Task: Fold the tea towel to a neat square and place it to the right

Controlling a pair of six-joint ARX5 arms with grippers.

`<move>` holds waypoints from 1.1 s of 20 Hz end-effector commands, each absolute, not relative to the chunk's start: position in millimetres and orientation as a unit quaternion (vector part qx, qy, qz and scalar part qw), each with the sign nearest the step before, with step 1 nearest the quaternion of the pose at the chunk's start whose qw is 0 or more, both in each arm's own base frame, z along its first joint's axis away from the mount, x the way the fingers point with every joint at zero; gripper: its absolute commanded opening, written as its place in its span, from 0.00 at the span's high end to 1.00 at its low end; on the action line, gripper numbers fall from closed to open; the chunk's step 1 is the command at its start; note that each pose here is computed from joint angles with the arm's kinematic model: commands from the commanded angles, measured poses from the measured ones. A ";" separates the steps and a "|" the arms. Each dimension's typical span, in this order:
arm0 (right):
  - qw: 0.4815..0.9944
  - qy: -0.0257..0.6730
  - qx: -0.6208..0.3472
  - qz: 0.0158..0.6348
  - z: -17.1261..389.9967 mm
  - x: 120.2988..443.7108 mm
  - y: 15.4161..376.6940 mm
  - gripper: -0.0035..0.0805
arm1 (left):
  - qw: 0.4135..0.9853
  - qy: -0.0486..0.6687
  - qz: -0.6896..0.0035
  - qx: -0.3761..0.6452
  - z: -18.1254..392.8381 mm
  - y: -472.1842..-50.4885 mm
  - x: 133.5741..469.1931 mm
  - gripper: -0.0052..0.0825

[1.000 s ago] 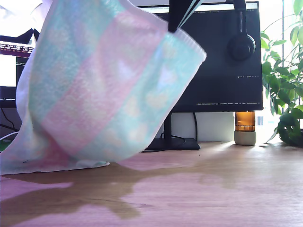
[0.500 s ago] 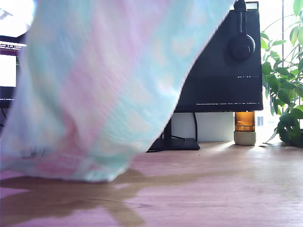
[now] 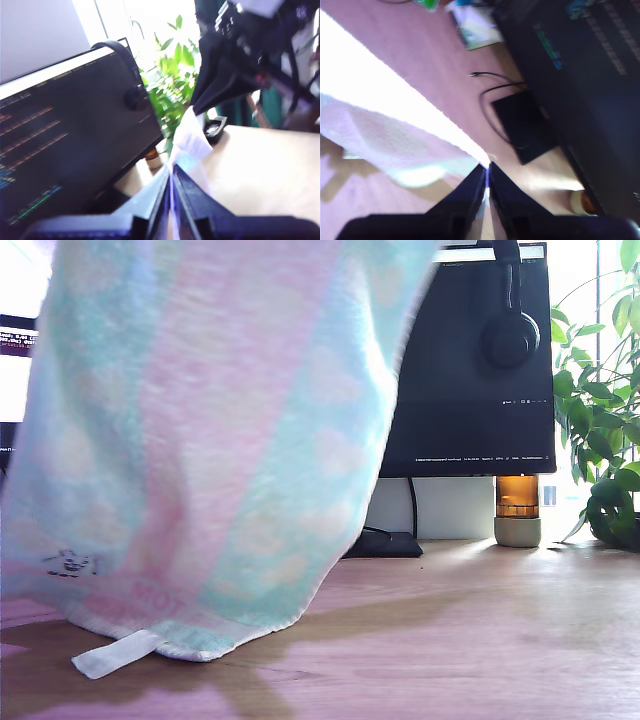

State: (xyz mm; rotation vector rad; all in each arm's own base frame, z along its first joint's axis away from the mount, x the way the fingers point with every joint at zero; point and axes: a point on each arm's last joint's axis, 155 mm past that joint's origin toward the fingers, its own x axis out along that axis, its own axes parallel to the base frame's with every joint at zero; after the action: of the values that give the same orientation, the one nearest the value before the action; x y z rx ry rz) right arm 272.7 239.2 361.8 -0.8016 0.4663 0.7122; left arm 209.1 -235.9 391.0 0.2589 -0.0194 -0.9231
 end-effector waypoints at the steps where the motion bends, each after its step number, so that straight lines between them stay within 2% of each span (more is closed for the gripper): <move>1: 0.828 0.221 -0.391 0.336 352.1 287.7 253.2 0.97 | 0.891 -0.004 -0.430 0.146 383.0 -238.0 227.2 0.96; 8: 0.845 0.176 -0.414 0.288 351.2 356.3 268.8 0.97 | 0.904 -0.004 -0.391 0.176 365.0 -226.8 302.3 0.96; 13: 0.877 0.109 -0.396 0.249 377.9 400.5 276.5 0.97 | 0.905 -0.034 -0.390 0.168 366.9 -220.2 345.0 0.96; 17: 0.888 0.063 -0.394 0.227 404.3 417.0 278.3 0.97 | 0.905 -0.069 -0.385 0.168 392.4 -216.4 368.0 0.96; 22: 0.904 0.016 -0.376 0.203 454.0 419.6 275.8 0.97 | 0.897 -0.101 -0.396 0.169 438.3 -222.8 379.2 0.96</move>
State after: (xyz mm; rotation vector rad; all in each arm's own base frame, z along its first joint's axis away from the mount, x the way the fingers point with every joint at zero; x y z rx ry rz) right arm 420.5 277.9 437.3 -0.7925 0.0703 0.4358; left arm 375.3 -219.8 439.2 0.3507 -0.2134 -0.8099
